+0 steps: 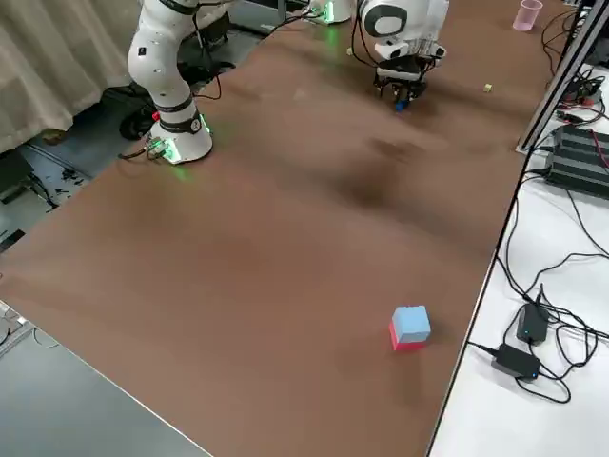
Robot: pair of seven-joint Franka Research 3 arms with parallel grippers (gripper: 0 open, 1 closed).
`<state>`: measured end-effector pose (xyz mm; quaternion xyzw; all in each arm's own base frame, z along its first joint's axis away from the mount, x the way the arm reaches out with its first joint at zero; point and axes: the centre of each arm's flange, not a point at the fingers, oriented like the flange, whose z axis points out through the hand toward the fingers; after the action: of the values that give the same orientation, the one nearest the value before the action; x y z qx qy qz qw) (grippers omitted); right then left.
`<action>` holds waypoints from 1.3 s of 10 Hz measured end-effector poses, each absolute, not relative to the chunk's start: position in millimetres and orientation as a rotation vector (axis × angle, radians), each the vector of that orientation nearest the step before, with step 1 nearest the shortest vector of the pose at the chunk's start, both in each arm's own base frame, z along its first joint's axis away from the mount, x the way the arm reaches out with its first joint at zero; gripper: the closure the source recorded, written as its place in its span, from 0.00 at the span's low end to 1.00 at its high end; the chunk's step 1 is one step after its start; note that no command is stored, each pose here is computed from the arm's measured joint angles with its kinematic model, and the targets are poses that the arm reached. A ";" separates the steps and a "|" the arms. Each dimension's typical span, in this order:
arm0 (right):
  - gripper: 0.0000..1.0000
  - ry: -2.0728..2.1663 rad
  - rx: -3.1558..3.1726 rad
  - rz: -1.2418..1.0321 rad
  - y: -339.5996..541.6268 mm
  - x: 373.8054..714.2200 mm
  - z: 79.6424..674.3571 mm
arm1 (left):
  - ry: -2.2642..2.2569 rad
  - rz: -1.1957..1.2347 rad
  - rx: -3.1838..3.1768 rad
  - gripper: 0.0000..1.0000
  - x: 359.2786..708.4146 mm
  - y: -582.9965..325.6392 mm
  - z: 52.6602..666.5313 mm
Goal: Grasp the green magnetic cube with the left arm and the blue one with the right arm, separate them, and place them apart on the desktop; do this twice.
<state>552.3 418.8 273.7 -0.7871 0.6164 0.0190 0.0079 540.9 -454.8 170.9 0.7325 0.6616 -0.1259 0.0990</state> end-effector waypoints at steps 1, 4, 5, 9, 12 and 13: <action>0.09 1.927 -2.461 0.060 418.8 552.3 273.7 | 1.957 -0.372 2.167 0.65 540.9 -454.8 170.9; 0.09 1.953 -2.410 0.094 421.3 553.5 277.0 | 1.955 -0.372 2.167 0.76 541.2 -455.0 171.4; 0.09 1.971 -2.369 0.099 425.0 555.0 281.9 | 1.955 -0.372 2.166 0.76 541.3 -455.0 171.4; 0.09 2.063 -2.231 0.124 440.9 552.3 269.1 | 1.947 -0.364 2.167 0.77 545.9 -451.4 172.8; 0.09 2.088 -2.170 0.163 449.3 550.6 243.5 | 1.929 -0.353 2.169 0.77 555.3 -443.6 176.0; 0.09 2.081 -2.157 0.165 452.9 549.5 237.4 | 1.923 -0.347 2.165 0.77 560.7 -439.4 179.0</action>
<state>549.5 452.9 237.4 -0.7168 0.6916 0.0547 0.0700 560.7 -439.4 179.0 0.7376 0.6552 -0.1181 0.1127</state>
